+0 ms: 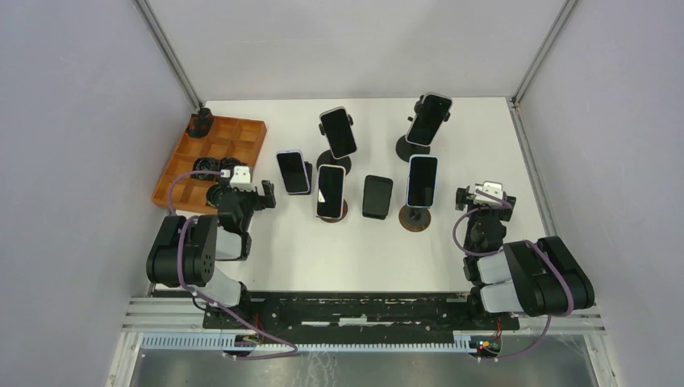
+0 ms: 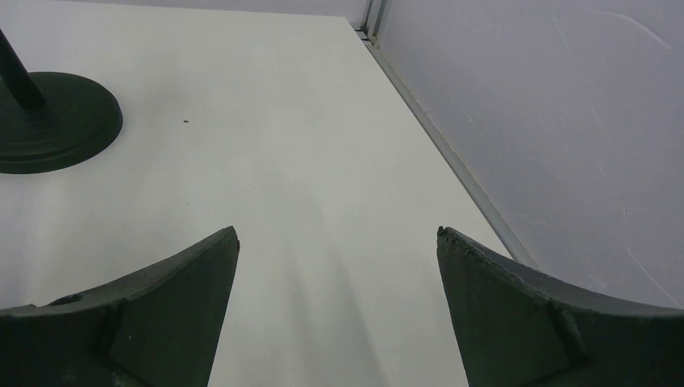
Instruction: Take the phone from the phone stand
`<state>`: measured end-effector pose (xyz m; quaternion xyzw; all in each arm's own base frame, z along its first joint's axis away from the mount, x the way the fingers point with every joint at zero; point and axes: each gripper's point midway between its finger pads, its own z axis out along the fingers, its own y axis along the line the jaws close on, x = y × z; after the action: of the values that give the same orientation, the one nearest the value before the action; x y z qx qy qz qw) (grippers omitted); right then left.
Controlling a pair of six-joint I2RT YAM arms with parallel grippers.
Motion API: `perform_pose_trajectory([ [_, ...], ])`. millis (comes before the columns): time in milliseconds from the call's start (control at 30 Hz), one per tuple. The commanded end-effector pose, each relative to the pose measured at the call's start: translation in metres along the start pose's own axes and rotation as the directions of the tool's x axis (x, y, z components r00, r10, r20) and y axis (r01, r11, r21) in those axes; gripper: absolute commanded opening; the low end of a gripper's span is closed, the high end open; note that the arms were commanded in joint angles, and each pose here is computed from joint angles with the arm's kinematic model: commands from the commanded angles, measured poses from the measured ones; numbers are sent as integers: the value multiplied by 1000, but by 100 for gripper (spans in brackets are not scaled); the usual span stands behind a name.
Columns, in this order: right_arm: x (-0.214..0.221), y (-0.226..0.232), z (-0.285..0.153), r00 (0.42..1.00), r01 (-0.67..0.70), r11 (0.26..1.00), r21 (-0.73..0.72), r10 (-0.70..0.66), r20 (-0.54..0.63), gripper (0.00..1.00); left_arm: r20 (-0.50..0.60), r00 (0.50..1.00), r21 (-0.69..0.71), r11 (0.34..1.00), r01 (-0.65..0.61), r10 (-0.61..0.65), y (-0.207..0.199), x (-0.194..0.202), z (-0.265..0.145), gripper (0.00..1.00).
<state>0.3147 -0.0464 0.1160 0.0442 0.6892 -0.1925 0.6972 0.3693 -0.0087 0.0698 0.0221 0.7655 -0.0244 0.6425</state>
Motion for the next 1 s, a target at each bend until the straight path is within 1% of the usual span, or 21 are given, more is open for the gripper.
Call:
perform_pose_trajectory([
  [0,30,-5,-28,997,23,999,-27,-25,-69,98,64,998,-6,1000,-14,14,1,-20,5,100],
  [267,30,-5,-28,997,23,999,-28,-25,-68,98,67,998,-4,1000,-14,15,1,-20,5,100],
  [333,30,-5,-28,997,23,999,-27,-25,-69,98,72,997,30,999,-22,20,-5,-26,5,100],
  [367,30,-5,-28,997,24,999,-27,-25,-70,98,34,999,43,999,-17,16,-6,-27,10,100],
  [433,30,-6,-28,997,25,999,-26,-27,-70,98,-96,995,52,999,-12,17,-5,-35,28,100],
  [500,29,-9,-28,998,15,1000,-2,-15,-67,98,-192,980,104,994,-41,60,-8,-48,41,100],
  [533,31,-10,-29,997,8,1000,6,-8,-78,98,-213,973,142,988,-62,92,-10,-59,48,100],
  [600,27,-8,-29,998,13,1000,-13,-14,-59,98,-276,950,208,974,-90,146,-14,-57,49,100],
  [667,23,-9,-33,999,8,1000,-24,-9,-39,98,-335,924,266,960,-92,182,-15,-54,46,100],
  [733,17,-24,-36,999,-28,998,63,30,-25,98,-375,903,351,934,-69,208,-23,-53,40,100],
  [800,19,-30,-34,997,-48,992,115,55,-59,98,-395,885,432,900,-59,247,-31,-52,34,100],
  [833,21,-30,-30,992,-72,988,135,85,-96,98,-398,878,467,883,-56,266,-35,-51,31,100],
  [867,19,-30,-27,982,-131,977,167,151,-116,98,-399,873,493,868,-55,282,-37,-49,28,100],
  [967,1,-21,-19,963,-205,968,146,226,-145,98,-398,861,560,827,-45,317,-42,-45,19,100],
])
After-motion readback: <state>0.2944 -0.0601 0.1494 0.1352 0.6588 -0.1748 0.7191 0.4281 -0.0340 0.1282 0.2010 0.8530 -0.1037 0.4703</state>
